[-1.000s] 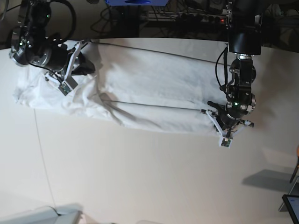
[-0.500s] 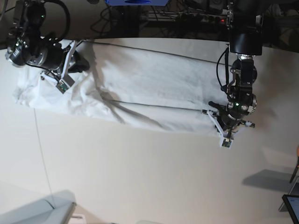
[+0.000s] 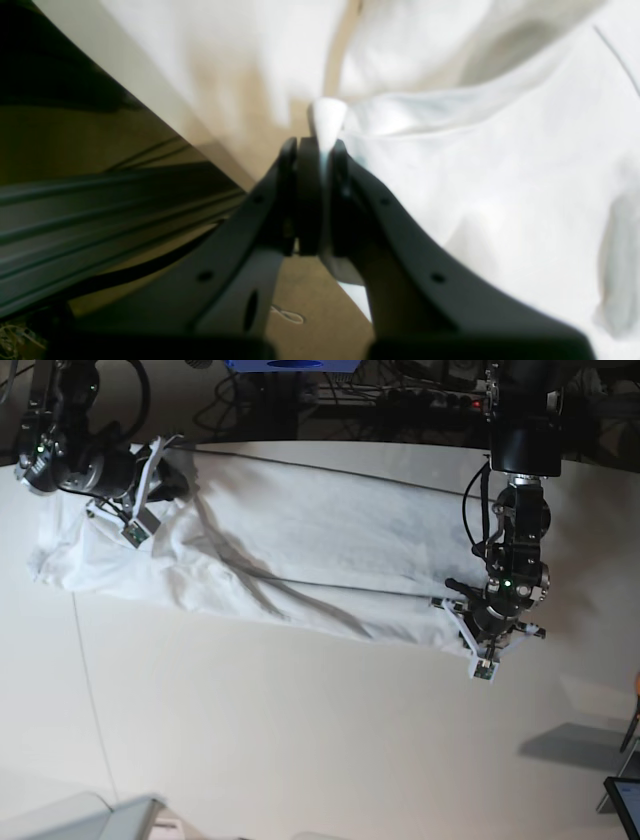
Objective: Fold the T-shirt properly
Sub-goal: 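Press and tuck the folded shirt end with the right gripper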
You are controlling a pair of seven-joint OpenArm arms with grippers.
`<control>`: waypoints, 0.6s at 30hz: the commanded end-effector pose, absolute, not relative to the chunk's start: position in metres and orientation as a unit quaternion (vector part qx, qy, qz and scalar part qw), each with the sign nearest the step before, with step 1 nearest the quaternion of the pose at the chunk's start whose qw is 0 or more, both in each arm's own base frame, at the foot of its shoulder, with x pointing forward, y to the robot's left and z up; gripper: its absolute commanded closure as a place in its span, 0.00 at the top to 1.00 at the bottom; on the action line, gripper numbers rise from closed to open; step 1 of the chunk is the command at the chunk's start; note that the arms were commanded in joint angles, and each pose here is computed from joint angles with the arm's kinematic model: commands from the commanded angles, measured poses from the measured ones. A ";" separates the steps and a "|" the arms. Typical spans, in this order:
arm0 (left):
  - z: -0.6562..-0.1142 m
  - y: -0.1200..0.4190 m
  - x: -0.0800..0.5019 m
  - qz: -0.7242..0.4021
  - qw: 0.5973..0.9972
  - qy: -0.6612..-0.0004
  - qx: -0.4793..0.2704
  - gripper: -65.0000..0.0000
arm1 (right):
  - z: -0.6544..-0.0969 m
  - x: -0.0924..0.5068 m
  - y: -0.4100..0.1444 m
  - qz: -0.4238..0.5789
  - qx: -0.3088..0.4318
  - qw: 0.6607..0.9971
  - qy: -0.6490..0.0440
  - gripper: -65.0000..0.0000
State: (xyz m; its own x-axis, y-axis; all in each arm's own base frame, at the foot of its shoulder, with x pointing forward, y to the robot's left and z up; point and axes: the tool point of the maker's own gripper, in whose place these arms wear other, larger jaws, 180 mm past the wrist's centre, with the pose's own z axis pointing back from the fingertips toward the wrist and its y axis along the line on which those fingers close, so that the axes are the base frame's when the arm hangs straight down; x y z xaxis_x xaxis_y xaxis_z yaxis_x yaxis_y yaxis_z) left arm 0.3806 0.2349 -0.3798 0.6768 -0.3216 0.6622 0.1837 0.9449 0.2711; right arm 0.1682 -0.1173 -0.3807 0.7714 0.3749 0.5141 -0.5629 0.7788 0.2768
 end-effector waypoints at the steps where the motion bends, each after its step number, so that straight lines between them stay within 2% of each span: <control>1: -0.362 0.237 0.393 -0.139 0.900 -0.403 0.096 0.00 | -0.374 0.174 -0.116 0.258 0.216 0.911 -0.238 0.02; 4: -0.363 0.237 0.392 -0.139 0.900 -0.402 0.095 0.00 | -0.373 0.175 -0.113 0.255 0.219 0.910 -0.242 0.03; 6: -0.363 0.237 0.392 -0.140 0.900 -0.402 0.096 0.00 | -0.372 0.176 -0.112 0.252 0.220 0.910 -0.244 0.10; 9: -0.363 0.239 0.391 -0.140 0.900 -0.401 0.098 0.00 | -0.371 0.176 -0.112 0.251 0.221 0.910 -0.246 0.26; 12: -0.368 0.239 0.387 -0.141 0.902 -0.395 0.097 0.00 | -0.371 0.176 -0.112 0.250 0.221 0.910 -0.247 0.46; 14: -0.369 0.239 0.386 -0.141 0.903 -0.394 0.097 0.00 | -0.371 0.176 -0.112 0.249 0.221 0.910 -0.246 0.55; 18: -0.372 0.239 0.383 -0.141 0.905 -0.390 0.097 0.00 | -0.363 0.182 -0.130 0.207 0.219 0.914 -0.271 0.57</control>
State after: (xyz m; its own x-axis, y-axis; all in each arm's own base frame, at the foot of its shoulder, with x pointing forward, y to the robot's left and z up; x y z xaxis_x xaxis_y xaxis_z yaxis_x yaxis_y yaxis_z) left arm 0.3730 0.2361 -0.3870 0.6893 -0.3248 0.6476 0.1900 0.9436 0.2710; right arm 0.1768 -0.1288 -0.3715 0.7900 0.2570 0.5566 -0.4822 0.8212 0.3052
